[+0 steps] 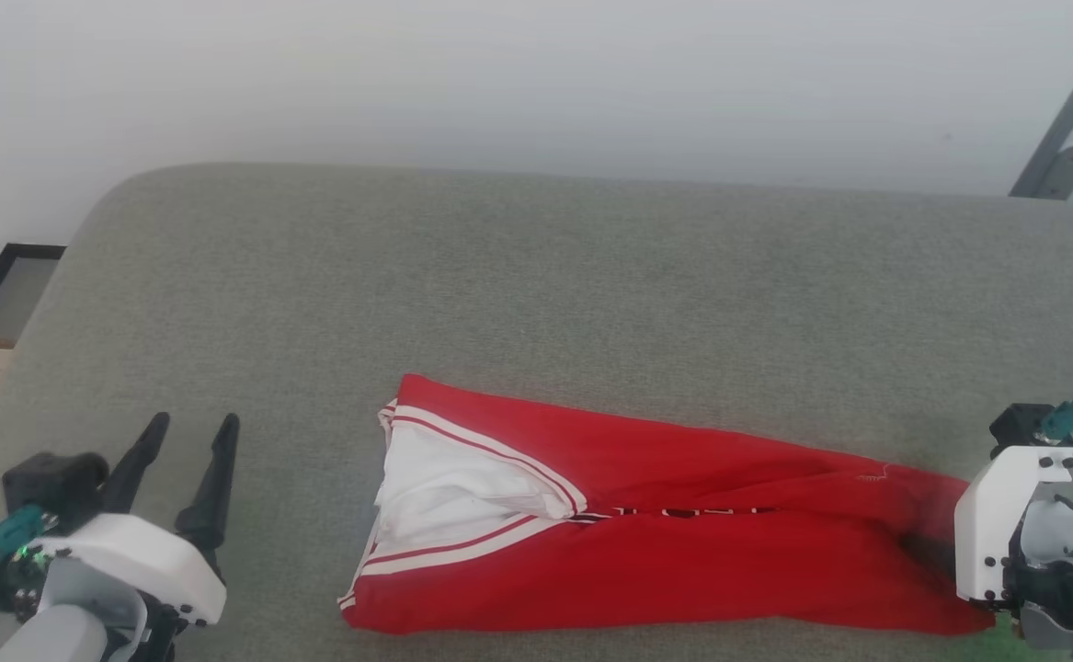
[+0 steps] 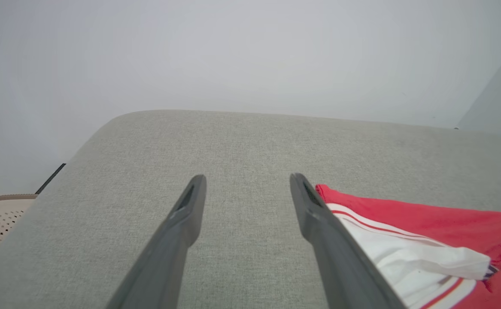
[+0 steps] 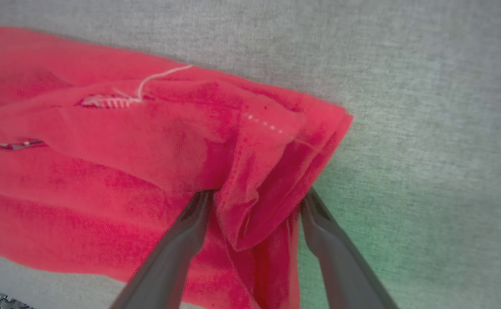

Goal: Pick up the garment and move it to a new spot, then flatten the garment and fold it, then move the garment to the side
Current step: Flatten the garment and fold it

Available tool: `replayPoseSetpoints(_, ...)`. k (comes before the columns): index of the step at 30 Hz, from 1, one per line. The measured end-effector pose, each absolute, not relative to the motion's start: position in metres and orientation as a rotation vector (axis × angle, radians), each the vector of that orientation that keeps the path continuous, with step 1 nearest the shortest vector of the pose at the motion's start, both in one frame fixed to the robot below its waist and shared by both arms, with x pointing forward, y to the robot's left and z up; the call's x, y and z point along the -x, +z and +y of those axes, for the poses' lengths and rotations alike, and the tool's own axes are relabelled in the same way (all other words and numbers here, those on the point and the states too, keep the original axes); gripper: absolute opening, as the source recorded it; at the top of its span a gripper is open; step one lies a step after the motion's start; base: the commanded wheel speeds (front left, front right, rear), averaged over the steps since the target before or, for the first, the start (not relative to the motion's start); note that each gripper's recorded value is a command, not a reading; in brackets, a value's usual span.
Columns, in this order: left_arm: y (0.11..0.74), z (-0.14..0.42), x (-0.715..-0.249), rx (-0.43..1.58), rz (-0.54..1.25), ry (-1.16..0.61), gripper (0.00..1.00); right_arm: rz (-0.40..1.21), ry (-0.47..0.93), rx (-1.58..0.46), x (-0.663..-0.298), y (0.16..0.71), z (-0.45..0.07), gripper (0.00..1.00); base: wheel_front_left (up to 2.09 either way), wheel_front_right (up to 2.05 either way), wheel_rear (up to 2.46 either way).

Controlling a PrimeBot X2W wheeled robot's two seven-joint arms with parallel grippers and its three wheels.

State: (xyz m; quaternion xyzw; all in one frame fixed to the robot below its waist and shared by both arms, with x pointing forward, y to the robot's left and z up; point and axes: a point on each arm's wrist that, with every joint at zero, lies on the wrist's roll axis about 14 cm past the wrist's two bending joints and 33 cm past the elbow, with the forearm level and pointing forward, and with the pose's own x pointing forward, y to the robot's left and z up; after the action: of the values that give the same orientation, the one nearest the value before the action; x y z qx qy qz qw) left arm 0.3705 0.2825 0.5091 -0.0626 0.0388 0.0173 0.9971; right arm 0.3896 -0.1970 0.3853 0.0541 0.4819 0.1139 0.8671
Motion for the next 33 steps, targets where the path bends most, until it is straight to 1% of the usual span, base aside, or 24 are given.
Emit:
replayPoseSetpoints(1,0.507,0.285,-0.366,0.115,0.076,0.046,1.00,1.015,0.242,-0.116,-0.390,0.384,-0.195,1.00,0.00,0.00,0.00)
replayPoseSetpoints(2,0.507,0.289,-0.363,0.122,0.066,0.062,1.00,1.021,0.247,-0.123,-0.389,0.382,-0.192,0.49,0.00,0.00,0.00)
replayPoseSetpoints(3,0.508,0.292,-0.361,0.132,0.055,0.075,1.00,1.023,0.252,-0.124,-0.390,0.381,-0.190,0.00,0.00,0.00,0.00)
replayPoseSetpoints(11,0.513,0.311,-0.339,0.155,-0.027,0.154,1.00,1.006,0.284,-0.181,-0.392,0.377,-0.174,0.00,0.00,0.00,0.00)
replayPoseSetpoints(19,0.503,0.317,-0.326,0.179,-0.037,0.193,1.00,0.959,0.262,-0.202,-0.396,0.383,-0.186,0.00,0.00,0.00,0.00)
replayPoseSetpoints(23,0.501,0.319,-0.324,0.174,-0.041,0.200,1.00,0.929,0.207,-0.202,-0.400,0.390,-0.210,0.00,0.00,0.00,0.00)
replayPoseSetpoints(33,0.502,0.307,-0.337,0.174,-0.051,0.171,1.00,0.850,-0.028,-0.156,-0.403,0.412,-0.309,0.00,0.00,0.00,0.00)
